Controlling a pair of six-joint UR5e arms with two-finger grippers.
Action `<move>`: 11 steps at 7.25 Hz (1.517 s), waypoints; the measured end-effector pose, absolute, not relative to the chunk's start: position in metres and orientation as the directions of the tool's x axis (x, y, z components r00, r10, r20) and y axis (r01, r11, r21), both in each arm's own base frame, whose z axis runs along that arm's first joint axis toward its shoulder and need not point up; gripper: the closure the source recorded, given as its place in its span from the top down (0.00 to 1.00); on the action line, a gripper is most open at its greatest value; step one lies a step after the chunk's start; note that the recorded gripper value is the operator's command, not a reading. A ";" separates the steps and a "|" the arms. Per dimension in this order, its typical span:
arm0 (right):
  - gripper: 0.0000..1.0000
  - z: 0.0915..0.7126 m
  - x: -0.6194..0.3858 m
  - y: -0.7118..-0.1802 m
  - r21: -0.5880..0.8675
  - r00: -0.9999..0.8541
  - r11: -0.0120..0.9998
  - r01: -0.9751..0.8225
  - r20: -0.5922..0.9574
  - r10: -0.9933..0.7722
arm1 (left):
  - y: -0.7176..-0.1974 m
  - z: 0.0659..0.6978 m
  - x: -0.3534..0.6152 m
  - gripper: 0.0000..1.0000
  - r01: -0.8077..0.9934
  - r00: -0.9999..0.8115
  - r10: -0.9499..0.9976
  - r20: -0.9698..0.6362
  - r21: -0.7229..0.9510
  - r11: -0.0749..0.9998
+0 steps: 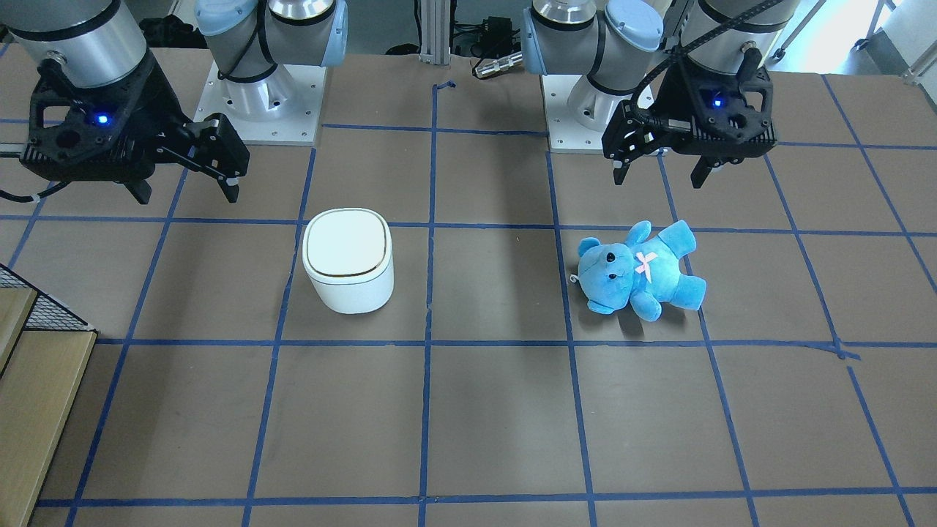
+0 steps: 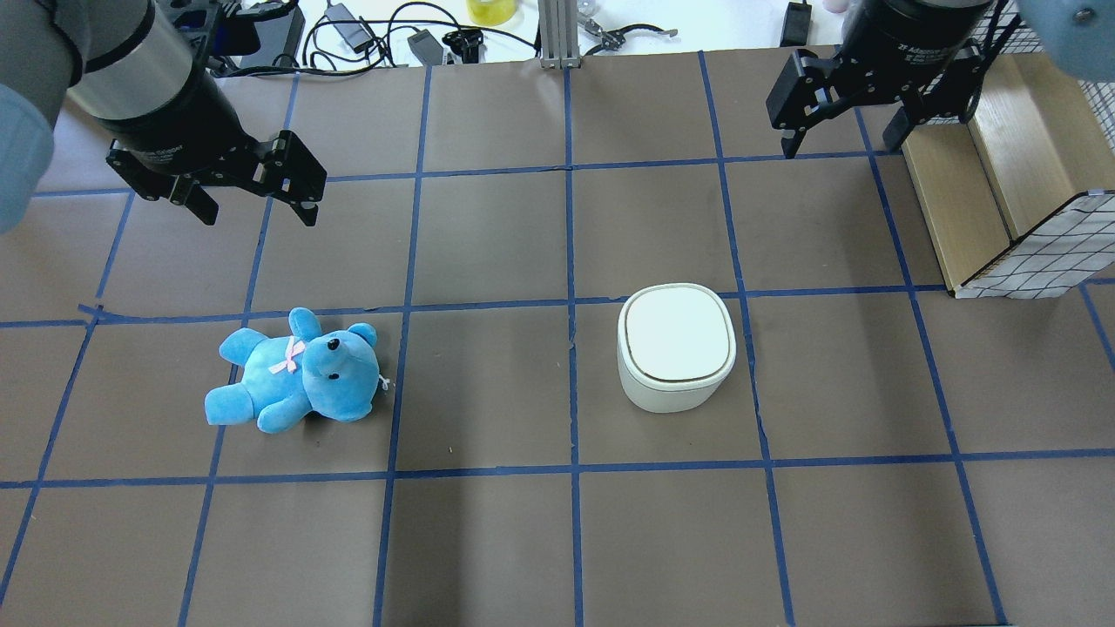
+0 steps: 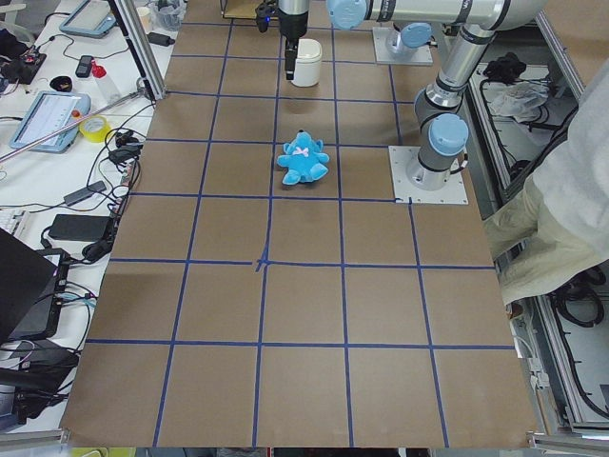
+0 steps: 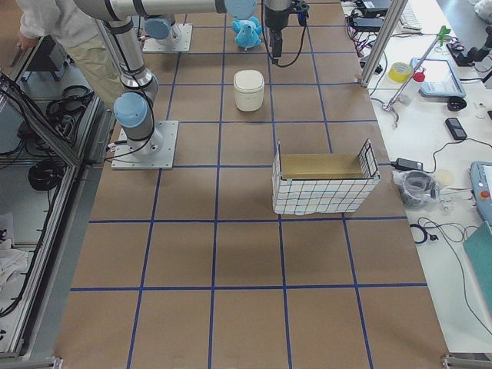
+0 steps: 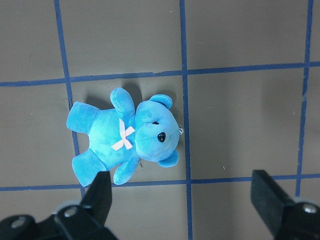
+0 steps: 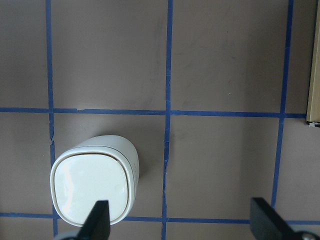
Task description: Open trash can with right arm
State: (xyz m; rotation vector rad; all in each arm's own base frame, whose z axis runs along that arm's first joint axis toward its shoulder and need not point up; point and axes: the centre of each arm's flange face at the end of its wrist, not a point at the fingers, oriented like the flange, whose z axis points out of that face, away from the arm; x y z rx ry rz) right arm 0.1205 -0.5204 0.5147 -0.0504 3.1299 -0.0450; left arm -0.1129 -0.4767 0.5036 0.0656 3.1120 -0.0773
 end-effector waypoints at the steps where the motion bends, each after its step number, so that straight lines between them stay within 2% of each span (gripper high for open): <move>1: 1.00 0.515 0.120 -0.520 -0.029 -0.999 0.999 -0.032 -0.010 -0.032 | -0.477 0.504 -0.113 1.00 0.042 -0.999 0.041 -0.029 -0.049 0.998; 11: 0.99 0.518 0.132 -0.517 -0.037 -0.999 0.999 -0.022 -0.023 -0.023 | -0.477 0.504 -0.113 1.00 0.043 -0.999 0.042 -0.029 -0.049 0.998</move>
